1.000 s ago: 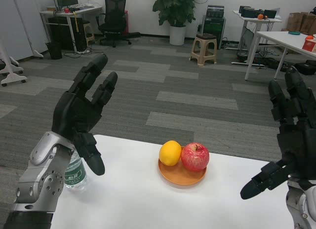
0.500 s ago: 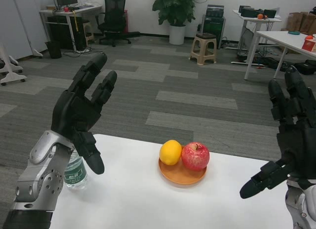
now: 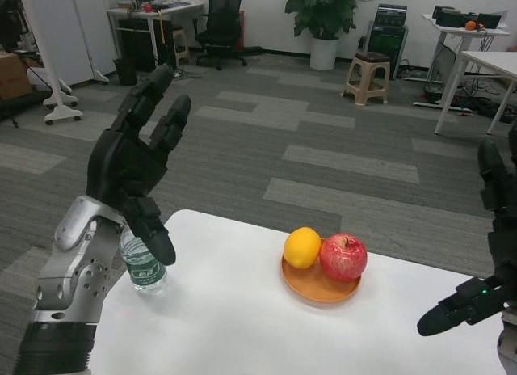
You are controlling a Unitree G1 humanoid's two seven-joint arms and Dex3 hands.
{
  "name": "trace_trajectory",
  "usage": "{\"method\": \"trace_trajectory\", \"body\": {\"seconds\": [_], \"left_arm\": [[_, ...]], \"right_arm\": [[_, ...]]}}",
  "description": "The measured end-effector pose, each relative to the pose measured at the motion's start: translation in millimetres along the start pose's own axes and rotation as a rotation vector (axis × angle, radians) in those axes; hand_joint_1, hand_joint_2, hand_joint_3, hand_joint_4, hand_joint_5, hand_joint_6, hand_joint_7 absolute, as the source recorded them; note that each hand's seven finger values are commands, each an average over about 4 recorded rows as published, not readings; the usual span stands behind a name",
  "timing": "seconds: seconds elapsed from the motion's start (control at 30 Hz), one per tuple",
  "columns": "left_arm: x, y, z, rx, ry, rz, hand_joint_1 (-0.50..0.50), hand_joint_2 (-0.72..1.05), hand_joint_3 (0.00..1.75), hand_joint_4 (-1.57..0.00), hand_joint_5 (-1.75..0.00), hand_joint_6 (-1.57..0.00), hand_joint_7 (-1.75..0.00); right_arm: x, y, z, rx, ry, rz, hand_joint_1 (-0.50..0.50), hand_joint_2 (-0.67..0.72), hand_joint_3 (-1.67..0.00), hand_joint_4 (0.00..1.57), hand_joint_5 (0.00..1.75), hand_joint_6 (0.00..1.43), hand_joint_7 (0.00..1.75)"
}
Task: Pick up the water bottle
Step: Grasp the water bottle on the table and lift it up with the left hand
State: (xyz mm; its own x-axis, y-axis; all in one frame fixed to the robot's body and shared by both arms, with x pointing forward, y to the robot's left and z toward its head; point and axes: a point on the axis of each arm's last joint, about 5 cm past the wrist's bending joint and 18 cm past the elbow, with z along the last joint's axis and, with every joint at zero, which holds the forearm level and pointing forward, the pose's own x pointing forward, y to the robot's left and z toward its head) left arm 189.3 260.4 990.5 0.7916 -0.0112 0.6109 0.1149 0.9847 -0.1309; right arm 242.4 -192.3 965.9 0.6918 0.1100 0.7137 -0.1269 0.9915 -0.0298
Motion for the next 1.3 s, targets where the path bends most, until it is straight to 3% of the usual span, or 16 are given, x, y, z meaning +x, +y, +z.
{"method": "trace_trajectory", "body": {"seconds": [0.27, 0.43, 0.77, 0.97, 1.1, 1.3], "left_arm": [[0.5, 2.0, 27.9, 0.09, -0.094, -0.013, -0.5, -0.55, 0.09, 0.0, 0.0, 0.0, -0.28], [-5.4, 7.0, 37.3, 0.097, -0.122, 0.006, -0.5, -0.55, 0.09, 0.0, 0.0, 0.0, -0.28], [-39.1, 33.4, 58.7, 0.111, -0.12, 0.151, -0.5, -0.55, 0.04, 0.0, 0.0, 0.0, -0.28], [-56.7, 44.3, 72.2, 0.142, -0.081, 0.203, -0.5, -0.55, 0.09, 0.0, 0.0, 0.0, -0.28], [-72.1, 53.4, 82.2, 0.186, -0.023, 0.258, -0.5, -0.46, 0.09, 0.0, 0.0, 0.0, -0.28], [-87.7, 64.3, 76.5, 0.191, 0.041, 0.351, -0.5, -0.46, 0.09, 0.0, 0.0, 0.0, -0.28]], "right_arm": [[-0.1, -0.2, -0.5, -0.001, 0.003, -0.001, -0.29, 0.53, 0.0, 0.0, 0.0, 0.0, 0.0], [-0.2, -1.1, -2.3, -0.006, 0.013, -0.004, -0.29, 0.53, 0.0, 0.0, 0.0, 0.0, 0.0], [6.9, -1.2, -6.8, -0.014, 0.021, 0.002, -0.3, 0.53, 0.0, 0.0, 0.0, 0.0, 0.0], [8.0, -1.5, -9.1, -0.018, 0.031, 0.003, -0.31, 0.53, 0.0, 0.0, 0.0, 0.0, 0.0], [8.8, -1.6, -11.4, -0.022, 0.043, 0.005, -0.29, 0.53, 0.0, 0.0, 0.0, 0.0, 0.0], [8.1, -2.5, -12.6, -0.026, 0.052, 0.004, -0.29, 0.53, 0.0, 0.0, 0.0, 0.0, 0.0]]}}
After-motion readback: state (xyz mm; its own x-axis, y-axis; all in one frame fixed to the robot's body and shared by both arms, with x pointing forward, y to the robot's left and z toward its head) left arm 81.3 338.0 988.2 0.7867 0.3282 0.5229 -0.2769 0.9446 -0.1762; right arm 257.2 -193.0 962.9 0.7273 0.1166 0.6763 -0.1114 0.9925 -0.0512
